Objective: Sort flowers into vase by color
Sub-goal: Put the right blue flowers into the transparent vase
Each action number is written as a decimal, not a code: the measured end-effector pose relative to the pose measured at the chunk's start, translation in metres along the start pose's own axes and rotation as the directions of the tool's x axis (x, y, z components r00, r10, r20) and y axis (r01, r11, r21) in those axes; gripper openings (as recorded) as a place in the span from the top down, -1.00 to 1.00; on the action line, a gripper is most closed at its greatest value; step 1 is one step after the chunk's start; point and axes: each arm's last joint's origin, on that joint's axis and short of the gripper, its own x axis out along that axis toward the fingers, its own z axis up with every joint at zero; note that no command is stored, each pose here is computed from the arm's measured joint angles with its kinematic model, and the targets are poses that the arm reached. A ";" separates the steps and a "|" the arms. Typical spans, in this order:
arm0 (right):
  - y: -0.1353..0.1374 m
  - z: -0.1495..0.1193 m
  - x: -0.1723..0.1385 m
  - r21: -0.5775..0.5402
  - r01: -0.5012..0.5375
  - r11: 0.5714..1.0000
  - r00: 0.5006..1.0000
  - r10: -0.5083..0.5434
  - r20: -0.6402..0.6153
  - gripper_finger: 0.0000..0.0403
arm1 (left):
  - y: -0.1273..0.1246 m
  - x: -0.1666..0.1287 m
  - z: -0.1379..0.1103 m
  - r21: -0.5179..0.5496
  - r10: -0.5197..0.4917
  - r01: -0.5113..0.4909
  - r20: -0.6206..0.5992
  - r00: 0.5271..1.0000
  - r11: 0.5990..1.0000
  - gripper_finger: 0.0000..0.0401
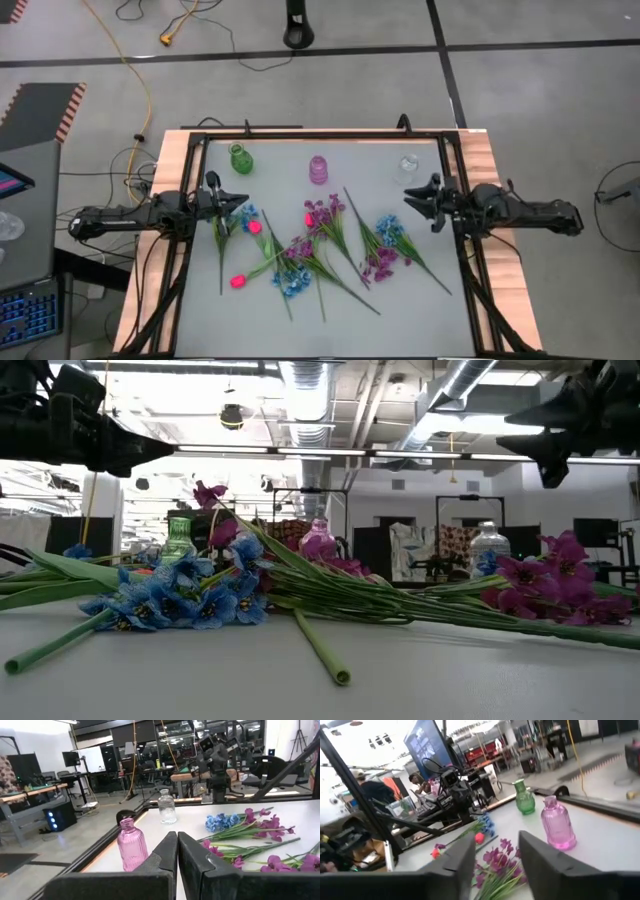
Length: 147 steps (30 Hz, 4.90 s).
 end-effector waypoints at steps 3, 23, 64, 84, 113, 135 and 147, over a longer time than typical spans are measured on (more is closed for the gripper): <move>0.007 0.015 -0.003 0.014 -0.019 1.000 0.999 0.020 -0.035 -0.19 | 0.000 0.000 0.000 0.002 0.000 0.000 0.001 1.000 1.000 1.00; 0.061 0.049 0.034 0.098 0.124 0.987 0.766 -0.032 -0.642 -0.21 | 0.000 0.000 0.000 -0.105 0.013 -0.013 -0.001 1.000 0.994 1.00; 0.062 -0.089 0.094 -0.396 0.479 0.783 -0.060 -0.422 -0.905 -0.21 | 0.000 0.000 0.000 -0.108 0.014 -0.014 -0.003 1.000 0.994 1.00; 0.059 -0.098 0.096 -0.433 0.435 0.790 -0.093 -0.438 -0.894 0.77 | 0.000 0.000 0.000 -0.157 0.014 -0.014 -0.003 1.000 0.988 1.00; 0.055 -0.015 0.082 -0.155 0.526 0.836 0.287 -0.347 -0.893 0.79 | 0.000 0.000 0.000 -0.156 0.014 -0.014 -0.003 1.000 0.988 1.00; 0.041 0.107 0.043 -0.291 0.548 0.784 0.816 -0.578 -0.021 0.79 | 0.000 0.000 0.000 -0.155 0.013 -0.014 -0.003 1.000 0.988 1.00; 0.028 0.131 0.031 -0.341 0.775 0.532 0.616 -0.757 0.218 0.79 | 0.000 0.000 0.000 -0.155 0.014 -0.014 -0.003 1.000 0.988 1.00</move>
